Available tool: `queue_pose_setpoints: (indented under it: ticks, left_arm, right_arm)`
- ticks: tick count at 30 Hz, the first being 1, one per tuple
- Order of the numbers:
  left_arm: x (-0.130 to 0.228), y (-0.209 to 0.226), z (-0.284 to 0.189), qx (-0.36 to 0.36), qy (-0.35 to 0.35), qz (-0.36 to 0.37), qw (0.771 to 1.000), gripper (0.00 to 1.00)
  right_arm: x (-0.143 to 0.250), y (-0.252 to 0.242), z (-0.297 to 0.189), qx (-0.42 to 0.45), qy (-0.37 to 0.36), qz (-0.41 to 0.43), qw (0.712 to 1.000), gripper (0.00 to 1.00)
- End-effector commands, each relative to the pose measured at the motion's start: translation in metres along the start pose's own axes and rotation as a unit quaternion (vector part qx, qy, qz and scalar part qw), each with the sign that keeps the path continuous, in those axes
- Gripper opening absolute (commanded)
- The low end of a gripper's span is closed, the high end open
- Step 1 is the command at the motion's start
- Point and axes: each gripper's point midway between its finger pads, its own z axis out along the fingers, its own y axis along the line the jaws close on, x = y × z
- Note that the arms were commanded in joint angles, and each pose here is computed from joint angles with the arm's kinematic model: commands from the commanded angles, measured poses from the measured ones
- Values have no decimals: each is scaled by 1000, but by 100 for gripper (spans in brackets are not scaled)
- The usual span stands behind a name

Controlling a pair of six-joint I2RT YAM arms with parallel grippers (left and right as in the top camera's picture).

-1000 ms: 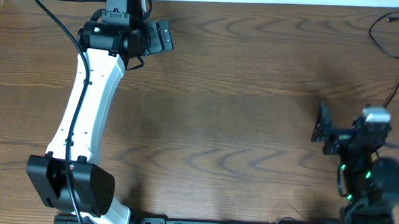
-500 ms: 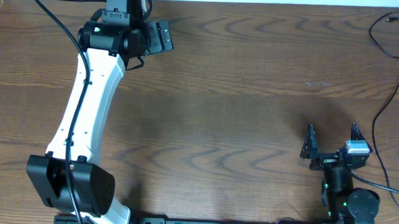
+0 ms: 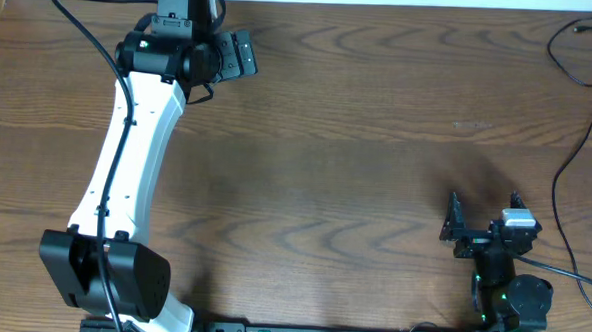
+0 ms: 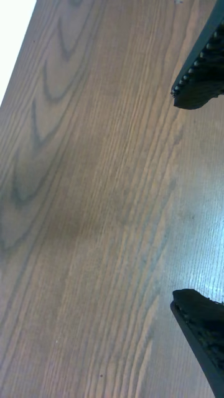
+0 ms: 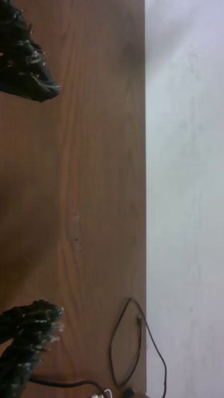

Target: Untangle cables

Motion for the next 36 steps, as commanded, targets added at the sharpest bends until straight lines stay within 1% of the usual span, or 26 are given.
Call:
queue_pose_setpoints:
  ticks: [1,29,32,36]
  left_arm:
    - [-1,2,-8,-3,-7,-1,1000,98]
    - [-1,2,-8,-3,-7,-1,1000,98]
    - [5,4,-8,-8,5,-1,1000,98]
    - [3,6,-10,-12,-2,2,1000,98]
  right_arm:
    - [0,-1,0,4,0,-3,1000,99]
    - [0,-1,0,4,0,-3,1000,99]
    - [0,-1,0,4,0,-3,1000,99]
    - [0,-1,0,4,0,-3,1000,99]
